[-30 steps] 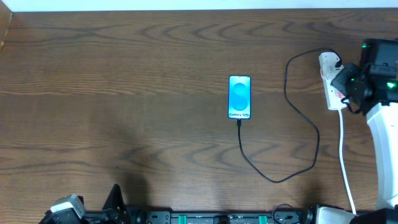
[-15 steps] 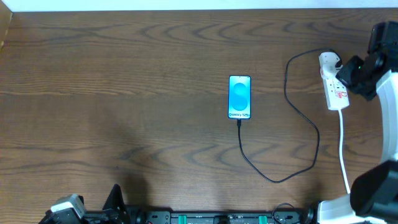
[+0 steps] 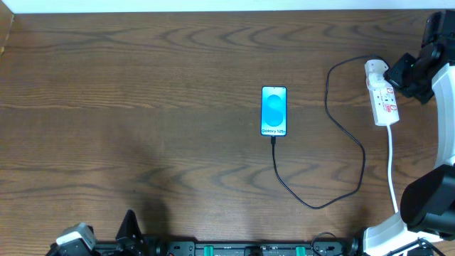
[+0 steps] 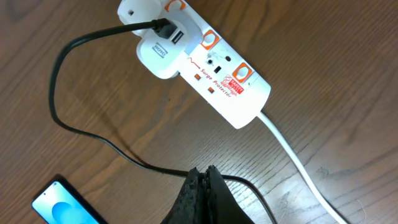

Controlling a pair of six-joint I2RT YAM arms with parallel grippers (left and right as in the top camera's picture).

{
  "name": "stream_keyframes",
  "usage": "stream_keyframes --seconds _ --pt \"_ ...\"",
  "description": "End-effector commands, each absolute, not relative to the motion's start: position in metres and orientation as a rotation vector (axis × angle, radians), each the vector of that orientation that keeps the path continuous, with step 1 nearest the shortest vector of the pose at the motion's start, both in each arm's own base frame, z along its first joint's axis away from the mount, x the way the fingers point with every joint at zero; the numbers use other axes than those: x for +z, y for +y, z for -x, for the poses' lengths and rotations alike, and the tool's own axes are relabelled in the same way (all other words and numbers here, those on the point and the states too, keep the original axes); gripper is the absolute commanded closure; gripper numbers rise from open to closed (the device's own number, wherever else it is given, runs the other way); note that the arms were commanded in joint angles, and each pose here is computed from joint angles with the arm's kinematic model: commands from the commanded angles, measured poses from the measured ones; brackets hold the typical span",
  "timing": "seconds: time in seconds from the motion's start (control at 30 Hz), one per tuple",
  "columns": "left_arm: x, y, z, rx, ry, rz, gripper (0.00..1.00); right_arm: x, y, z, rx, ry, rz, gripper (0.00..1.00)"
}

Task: Plug charger to phone and switch on socket
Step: 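Move the right gripper up to the white power strip's switches, then position the right gripper tip over the orange switch beside the charger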

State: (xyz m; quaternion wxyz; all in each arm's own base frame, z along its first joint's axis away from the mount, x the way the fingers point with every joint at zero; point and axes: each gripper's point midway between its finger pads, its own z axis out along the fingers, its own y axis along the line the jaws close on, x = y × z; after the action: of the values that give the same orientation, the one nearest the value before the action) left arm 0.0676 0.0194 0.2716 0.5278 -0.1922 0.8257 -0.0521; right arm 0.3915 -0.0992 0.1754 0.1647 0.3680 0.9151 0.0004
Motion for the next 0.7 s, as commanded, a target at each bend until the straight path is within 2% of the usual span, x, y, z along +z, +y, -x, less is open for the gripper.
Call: stream_keyframes --seconds 0.0,0.4,0.67 --pt "0.271 0.021 -0.066 -0.112 1.964 0.469 0.09 0.180 -0.095 -0.397 0.045 2.608 -1.018 0.99" --pt "0.271 0.021 -0.066 -0.112 1.964 0.468 0.09 0.184 -0.091 -0.408 0.090 2.568 -1.008 0.99" --pt "0.271 0.021 -0.066 -0.112 1.964 0.469 0.09 0.179 -0.097 -0.401 0.047 2.549 -1.128 0.99"
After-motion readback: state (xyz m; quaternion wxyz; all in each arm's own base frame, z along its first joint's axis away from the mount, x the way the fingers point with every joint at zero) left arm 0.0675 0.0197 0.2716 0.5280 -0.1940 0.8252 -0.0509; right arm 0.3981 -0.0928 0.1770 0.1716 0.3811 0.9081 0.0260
